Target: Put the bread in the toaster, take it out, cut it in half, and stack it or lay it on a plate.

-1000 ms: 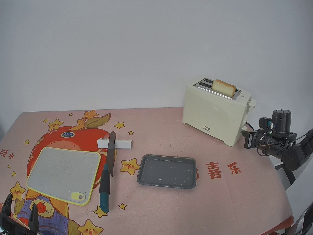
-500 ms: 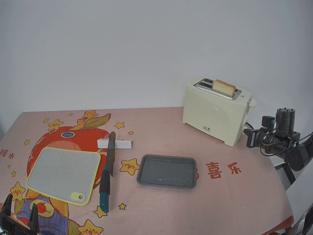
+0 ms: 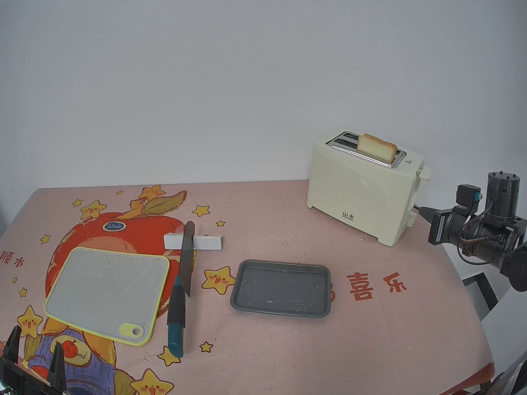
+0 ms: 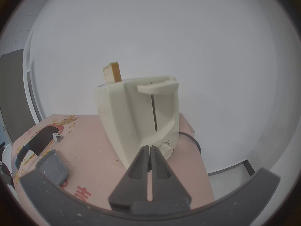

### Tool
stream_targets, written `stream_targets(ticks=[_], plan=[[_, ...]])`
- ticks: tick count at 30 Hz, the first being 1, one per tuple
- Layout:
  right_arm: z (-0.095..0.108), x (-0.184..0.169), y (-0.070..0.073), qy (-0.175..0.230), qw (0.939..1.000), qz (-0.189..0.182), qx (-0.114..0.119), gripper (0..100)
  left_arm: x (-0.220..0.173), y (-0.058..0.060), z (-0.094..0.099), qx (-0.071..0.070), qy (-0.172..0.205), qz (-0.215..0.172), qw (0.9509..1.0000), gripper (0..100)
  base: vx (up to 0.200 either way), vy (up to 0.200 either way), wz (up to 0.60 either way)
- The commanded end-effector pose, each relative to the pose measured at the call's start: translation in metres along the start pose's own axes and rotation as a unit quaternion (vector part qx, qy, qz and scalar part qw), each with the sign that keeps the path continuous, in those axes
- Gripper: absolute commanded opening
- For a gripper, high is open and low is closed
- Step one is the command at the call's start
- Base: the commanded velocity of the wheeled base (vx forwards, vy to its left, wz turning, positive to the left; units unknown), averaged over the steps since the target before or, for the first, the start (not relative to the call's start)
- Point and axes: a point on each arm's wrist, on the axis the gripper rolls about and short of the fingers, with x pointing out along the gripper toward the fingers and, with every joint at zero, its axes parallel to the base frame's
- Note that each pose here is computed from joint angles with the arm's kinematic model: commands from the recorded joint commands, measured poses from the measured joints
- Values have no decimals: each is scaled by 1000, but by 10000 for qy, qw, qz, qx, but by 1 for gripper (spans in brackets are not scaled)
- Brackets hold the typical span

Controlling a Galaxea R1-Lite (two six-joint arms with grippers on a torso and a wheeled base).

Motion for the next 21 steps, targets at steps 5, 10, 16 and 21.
stream_targets(ticks=[5, 10, 16, 21], plan=[[17, -35, 17, -374, 9986, 366, -83, 0, 1, 0, -5, -4, 44, -5, 10000, 100, 0, 0, 0], [25, -36, 18, -592, 9976, 345, -88, 0, 1, 0, -5, 4, 45, 3, 10000, 100, 0, 0, 0], [31, -47, 19, -792, 9962, 353, -86, 0, 1, 0, -5, -4, 45, 3, 10000, 100, 0, 0, 0], [32, -50, 17, -850, 9956, 385, -78, 0, 1, 0, -5, -4, 44, -5, 10000, 100, 0, 0, 0]])
